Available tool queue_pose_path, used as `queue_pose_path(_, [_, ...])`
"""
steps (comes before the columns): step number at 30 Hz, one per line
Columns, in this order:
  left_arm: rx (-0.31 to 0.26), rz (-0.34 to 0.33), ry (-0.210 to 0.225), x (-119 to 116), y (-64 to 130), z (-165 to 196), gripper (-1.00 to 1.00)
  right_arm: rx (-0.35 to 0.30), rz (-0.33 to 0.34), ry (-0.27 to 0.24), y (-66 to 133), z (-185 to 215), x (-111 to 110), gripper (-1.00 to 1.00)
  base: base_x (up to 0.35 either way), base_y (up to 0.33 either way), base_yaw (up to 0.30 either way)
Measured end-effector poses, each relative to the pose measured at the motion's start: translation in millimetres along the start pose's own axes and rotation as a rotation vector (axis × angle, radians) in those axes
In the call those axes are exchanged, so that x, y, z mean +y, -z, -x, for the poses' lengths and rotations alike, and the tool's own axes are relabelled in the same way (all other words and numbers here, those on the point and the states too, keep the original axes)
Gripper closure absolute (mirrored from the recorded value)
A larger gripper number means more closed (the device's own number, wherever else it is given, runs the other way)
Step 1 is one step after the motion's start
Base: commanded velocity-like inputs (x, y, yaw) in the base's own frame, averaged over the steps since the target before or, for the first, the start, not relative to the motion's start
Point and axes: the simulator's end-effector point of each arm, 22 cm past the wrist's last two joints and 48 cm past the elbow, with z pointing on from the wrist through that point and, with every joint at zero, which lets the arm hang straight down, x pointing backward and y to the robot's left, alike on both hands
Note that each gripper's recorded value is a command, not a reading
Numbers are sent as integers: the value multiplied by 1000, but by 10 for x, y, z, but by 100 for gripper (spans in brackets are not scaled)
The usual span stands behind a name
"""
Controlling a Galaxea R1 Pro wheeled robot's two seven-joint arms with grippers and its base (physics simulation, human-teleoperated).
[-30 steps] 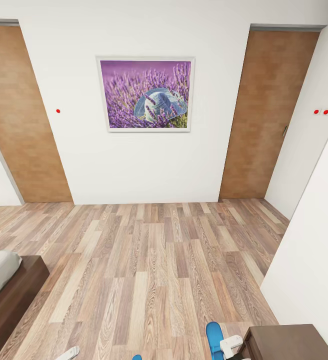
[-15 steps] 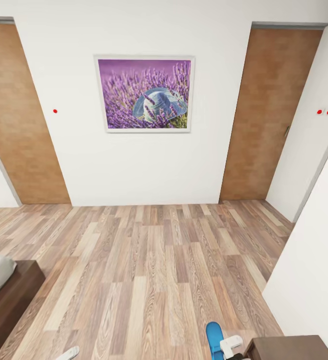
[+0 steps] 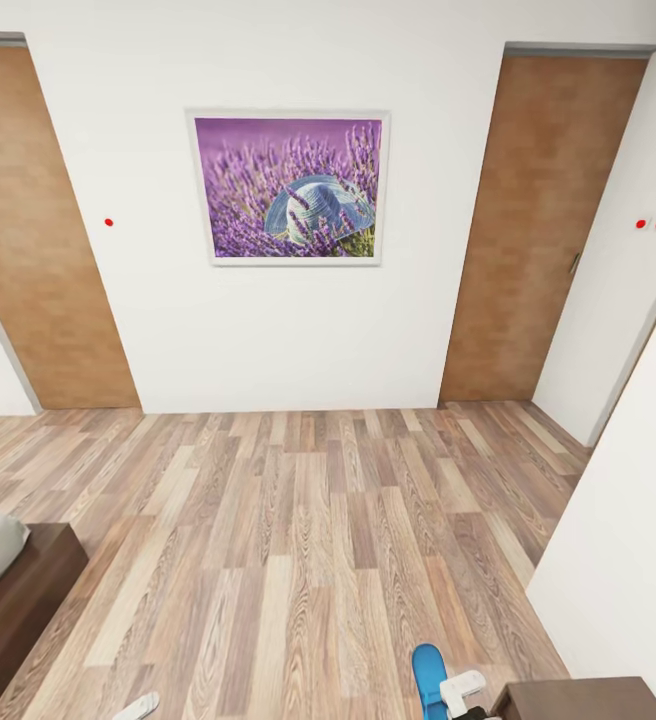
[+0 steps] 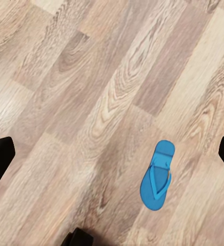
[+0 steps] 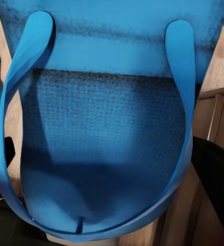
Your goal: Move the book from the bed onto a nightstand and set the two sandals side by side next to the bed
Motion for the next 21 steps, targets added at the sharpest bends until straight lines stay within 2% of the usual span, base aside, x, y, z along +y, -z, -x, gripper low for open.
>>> queue_pose_path(6, [0,0,0,-3,0,-1,-100,0,0,0,-1,3,2,100,119,0,0])
queue_pose_path(21, [1,0,1,-4,-1,-3,-100,0,0,0,-1,3,-1,100,11,-41,0])
